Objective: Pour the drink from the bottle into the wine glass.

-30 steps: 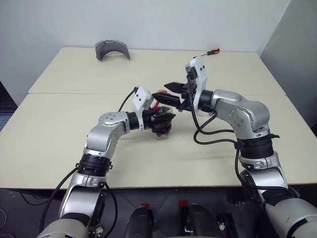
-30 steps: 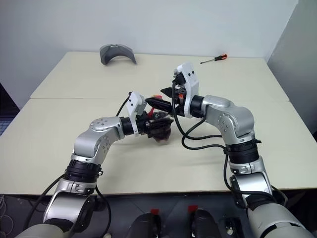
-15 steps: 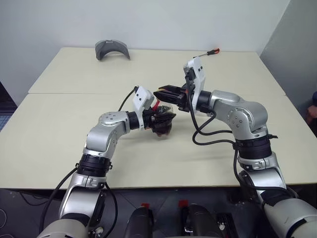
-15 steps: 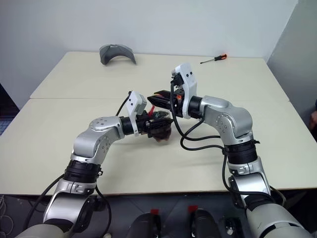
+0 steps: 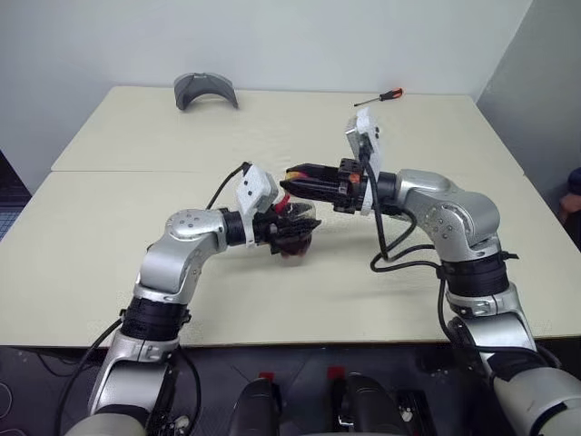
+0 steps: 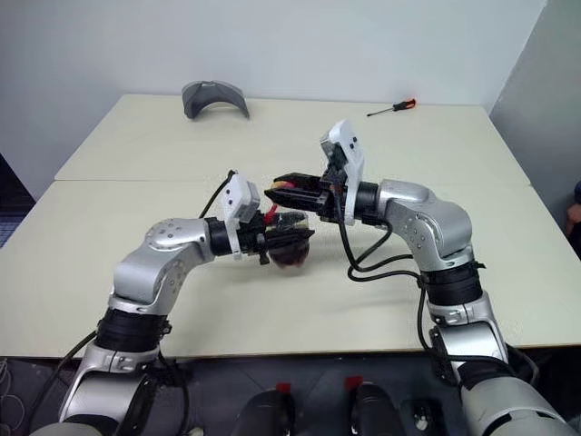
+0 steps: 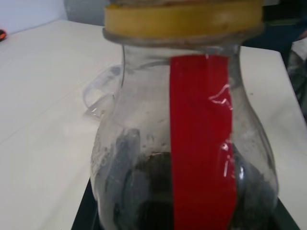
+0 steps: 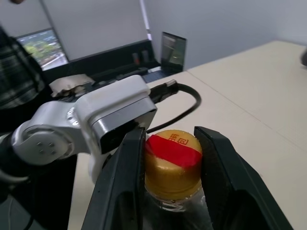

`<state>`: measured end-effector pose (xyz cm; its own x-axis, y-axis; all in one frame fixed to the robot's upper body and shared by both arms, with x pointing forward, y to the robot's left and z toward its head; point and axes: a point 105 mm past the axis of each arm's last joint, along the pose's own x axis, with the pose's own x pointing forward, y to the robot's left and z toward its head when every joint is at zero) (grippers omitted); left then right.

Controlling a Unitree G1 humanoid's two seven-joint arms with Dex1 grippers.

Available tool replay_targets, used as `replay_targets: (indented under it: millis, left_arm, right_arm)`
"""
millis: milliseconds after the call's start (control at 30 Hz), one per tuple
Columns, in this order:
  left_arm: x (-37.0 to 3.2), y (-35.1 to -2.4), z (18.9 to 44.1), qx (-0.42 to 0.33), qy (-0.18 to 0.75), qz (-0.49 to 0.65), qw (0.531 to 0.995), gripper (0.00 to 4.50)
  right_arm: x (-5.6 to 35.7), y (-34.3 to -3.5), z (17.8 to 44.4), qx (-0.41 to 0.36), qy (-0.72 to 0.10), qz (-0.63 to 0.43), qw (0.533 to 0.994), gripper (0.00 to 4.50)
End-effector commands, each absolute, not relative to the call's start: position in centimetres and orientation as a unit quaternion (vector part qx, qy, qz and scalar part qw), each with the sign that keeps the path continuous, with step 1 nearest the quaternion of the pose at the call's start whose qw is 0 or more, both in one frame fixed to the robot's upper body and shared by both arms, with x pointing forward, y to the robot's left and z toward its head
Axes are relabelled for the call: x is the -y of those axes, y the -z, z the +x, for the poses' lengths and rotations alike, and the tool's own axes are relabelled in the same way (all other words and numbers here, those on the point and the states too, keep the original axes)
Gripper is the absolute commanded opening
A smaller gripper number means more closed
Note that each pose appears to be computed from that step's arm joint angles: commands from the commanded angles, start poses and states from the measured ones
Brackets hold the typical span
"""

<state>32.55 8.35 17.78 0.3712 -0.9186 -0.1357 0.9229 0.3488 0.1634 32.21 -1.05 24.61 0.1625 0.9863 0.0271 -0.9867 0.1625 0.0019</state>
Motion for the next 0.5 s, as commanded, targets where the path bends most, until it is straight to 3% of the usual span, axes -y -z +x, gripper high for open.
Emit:
replay_targets:
  millis: [33,233,433,467,500]
  left_arm:
    - [-7.1,-19.0,30.0,0.019,0.61,0.121,0.783,1.6]
    - [-6.7,-18.8,28.3,0.018,0.63,0.119,0.767,1.6]
    - [-6.5,-18.8,28.3,0.019,0.628,0.113,0.77,1.6]
    - [-6.5,-18.8,28.4,0.02,0.625,0.111,0.772,1.6]
    - [-6.6,-18.8,28.5,0.02,0.621,0.11,0.776,1.6]
  right_arm:
    - [0.4,-26.0,30.1,0.065,-0.706,-0.021,0.704,1.25]
    - [-0.1,-25.2,29.0,0.063,-0.755,-0.064,0.65,1.25]
    - [-0.5,-26.6,29.9,0.06,-0.751,-0.038,0.656,1.25]
    - [-0.4,-26.9,30.1,0.059,-0.747,-0.03,0.662,1.98]
    - [-0.2,-27.2,30.3,0.056,-0.742,-0.02,0.668,2.26]
